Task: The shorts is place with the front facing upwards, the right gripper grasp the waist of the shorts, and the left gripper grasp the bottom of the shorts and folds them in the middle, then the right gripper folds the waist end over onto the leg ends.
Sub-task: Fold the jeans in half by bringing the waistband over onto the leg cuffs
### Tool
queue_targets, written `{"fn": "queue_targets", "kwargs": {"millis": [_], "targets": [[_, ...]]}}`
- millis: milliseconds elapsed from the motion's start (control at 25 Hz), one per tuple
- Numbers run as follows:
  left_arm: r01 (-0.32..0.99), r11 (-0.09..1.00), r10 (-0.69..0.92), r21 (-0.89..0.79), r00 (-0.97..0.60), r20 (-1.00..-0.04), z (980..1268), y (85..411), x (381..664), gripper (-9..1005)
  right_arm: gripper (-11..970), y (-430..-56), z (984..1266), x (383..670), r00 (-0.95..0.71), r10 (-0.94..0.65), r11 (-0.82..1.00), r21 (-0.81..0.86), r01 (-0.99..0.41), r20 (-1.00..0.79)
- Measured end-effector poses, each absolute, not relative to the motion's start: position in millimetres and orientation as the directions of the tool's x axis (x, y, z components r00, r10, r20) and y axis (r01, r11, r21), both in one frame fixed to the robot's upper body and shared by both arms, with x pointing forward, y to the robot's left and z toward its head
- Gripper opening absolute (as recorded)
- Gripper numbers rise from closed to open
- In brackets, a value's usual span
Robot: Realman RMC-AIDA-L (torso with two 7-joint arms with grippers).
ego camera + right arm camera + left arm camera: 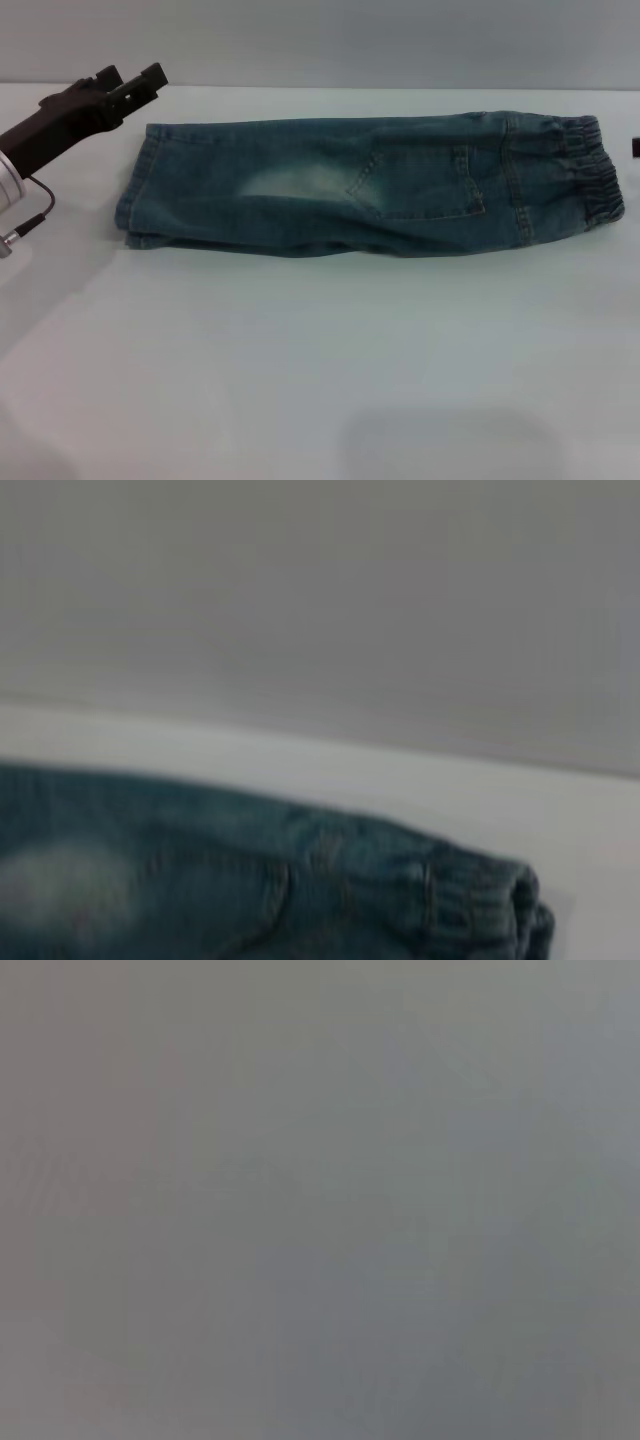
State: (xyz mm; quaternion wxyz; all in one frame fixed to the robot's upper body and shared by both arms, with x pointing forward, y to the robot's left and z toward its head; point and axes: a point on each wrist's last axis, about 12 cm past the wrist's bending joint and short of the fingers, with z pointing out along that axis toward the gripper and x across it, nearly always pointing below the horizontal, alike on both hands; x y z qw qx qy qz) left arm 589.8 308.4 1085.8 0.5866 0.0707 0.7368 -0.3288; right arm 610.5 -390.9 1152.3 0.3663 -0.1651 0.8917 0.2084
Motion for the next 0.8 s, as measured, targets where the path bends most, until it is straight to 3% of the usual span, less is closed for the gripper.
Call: {"fn": "queue_targets", "kwargs": {"millis": [400, 800], "targets": [[0.502, 0.767, -0.285, -0.4, -0.292, -0.913, 1085, 306, 589, 817, 547, -351, 1139, 626, -0.719, -0.359, 0.837, 0.135, -0.53, -0.595], [0.502, 0.764, -0.289, -0.405, -0.294, -0.911, 1084, 306, 587, 817, 547, -341, 1130, 630, -0.715, -0.412, 0.841, 0.065, -0.537, -0.565]]}}
